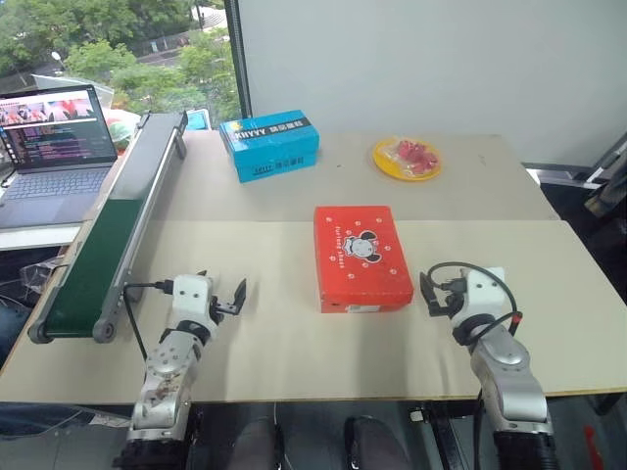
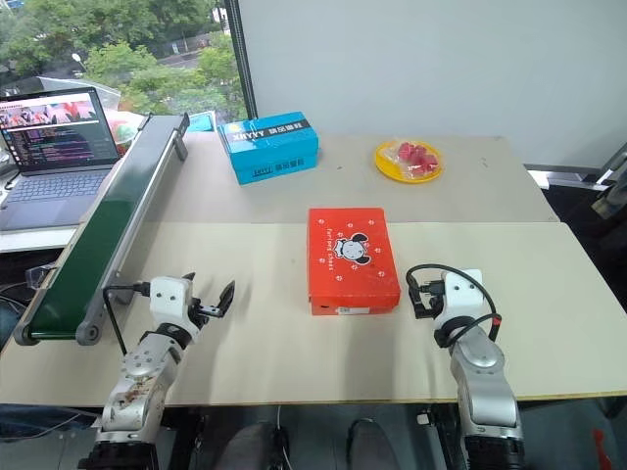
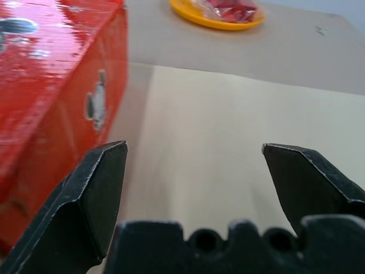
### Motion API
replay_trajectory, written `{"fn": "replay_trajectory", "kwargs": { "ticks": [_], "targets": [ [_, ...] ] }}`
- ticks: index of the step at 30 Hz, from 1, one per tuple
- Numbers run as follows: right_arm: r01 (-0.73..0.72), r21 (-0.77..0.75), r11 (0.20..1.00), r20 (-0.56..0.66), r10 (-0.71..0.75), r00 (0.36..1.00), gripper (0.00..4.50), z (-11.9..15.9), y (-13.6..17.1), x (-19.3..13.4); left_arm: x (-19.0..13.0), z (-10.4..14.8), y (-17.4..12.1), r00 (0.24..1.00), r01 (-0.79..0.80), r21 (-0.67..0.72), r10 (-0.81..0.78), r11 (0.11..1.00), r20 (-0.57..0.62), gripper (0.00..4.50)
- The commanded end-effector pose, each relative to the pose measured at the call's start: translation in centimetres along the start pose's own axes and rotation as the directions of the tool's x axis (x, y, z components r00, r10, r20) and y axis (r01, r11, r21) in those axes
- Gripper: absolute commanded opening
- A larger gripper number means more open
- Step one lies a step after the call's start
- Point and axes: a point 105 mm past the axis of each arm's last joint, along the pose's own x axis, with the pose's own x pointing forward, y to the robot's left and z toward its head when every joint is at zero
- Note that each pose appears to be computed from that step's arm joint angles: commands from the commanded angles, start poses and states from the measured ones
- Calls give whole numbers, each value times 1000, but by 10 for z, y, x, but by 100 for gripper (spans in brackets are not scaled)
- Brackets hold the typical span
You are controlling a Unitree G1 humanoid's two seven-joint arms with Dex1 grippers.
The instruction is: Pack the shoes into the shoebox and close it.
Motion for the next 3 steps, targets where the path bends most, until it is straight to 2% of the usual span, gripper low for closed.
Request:
{"fn": "replay_trajectory", "kwargs": {
  "ticks": [1, 3],
  "targets": [
    [2, -4, 1000, 28, -2, 1000, 445, -4, 1, -2, -8, -7, 0, 1000, -19, 5, 19, 1000, 14, 450],
    [-3, -1, 1000, 29, 3, 1000, 445, -7, 3, -2, -12, -13, -3, 1000, -13, 8, 13, 1000, 5, 450]
  ]
}}
